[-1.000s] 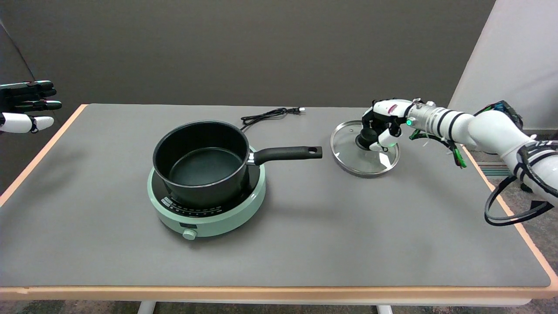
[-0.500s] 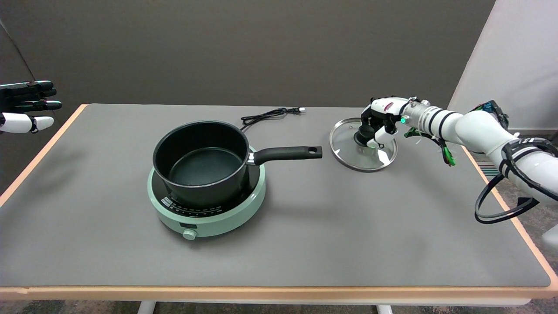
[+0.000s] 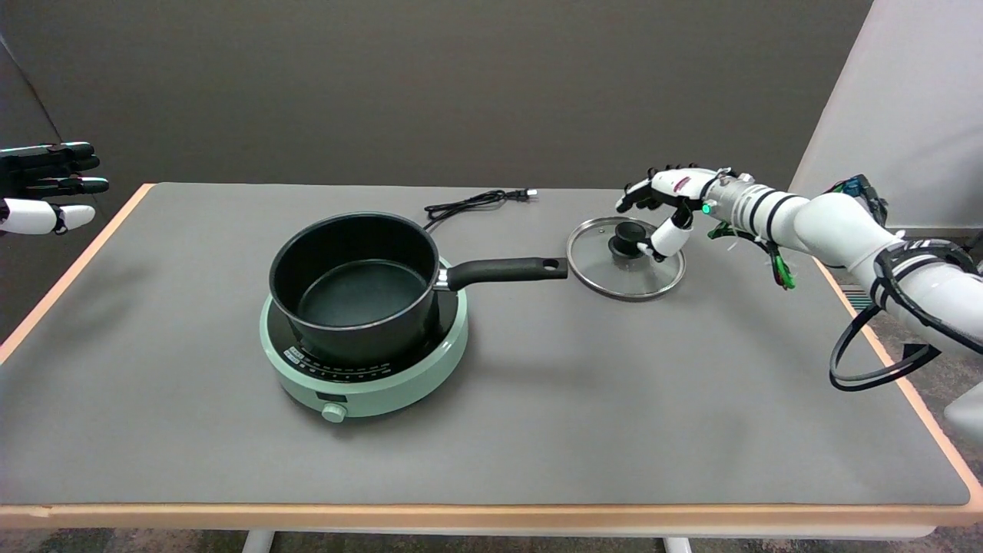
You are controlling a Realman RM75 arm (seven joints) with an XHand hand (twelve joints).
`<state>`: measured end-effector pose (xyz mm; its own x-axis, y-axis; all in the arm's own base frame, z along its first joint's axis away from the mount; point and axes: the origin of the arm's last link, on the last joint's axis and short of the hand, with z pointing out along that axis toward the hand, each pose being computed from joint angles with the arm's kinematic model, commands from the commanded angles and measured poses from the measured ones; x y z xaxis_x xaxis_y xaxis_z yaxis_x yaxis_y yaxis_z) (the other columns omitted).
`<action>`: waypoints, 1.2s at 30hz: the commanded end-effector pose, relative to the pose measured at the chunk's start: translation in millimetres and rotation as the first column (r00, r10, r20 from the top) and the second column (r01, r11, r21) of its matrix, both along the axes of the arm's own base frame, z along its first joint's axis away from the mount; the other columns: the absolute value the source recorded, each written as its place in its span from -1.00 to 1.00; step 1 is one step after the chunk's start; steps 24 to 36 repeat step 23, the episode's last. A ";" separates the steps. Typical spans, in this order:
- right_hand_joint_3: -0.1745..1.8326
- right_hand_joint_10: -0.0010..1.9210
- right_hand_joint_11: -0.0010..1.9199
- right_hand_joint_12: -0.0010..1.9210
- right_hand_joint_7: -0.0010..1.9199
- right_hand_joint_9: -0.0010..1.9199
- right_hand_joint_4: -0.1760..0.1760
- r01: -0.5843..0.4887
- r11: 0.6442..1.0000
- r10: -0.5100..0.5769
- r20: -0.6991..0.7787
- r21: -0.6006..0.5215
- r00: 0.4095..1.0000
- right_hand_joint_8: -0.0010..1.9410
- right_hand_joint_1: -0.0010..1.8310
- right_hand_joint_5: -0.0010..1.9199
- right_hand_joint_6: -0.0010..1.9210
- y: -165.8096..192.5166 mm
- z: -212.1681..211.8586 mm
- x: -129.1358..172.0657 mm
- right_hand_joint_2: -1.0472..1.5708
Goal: Place the pot lid onto the table.
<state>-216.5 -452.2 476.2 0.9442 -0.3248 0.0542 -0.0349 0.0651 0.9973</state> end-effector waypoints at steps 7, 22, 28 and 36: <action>0.13 -0.82 -0.88 -0.46 -0.89 -0.93 0.59 -0.158 0.987 0.157 0.096 0.003 0.983 -0.86 -0.05 -0.79 -0.86 -0.3 1.2 54.9 0.05; 0.06 -0.83 -0.91 -0.40 -0.94 -0.95 0.49 -0.405 0.913 0.335 0.473 0.052 0.815 -0.89 -0.15 -0.88 -0.81 44.0 -7.7 129.6 0.05; 0.06 -0.83 -0.91 -0.40 -0.93 -0.95 0.49 -0.418 0.906 0.341 0.477 0.062 0.810 -0.89 -0.15 -0.88 -0.80 46.3 -10.0 134.1 0.05; 0.06 -0.83 -0.91 -0.40 -0.93 -0.95 0.49 -0.418 0.906 0.341 0.477 0.062 0.810 -0.89 -0.15 -0.88 -0.80 46.3 -10.0 134.1 0.05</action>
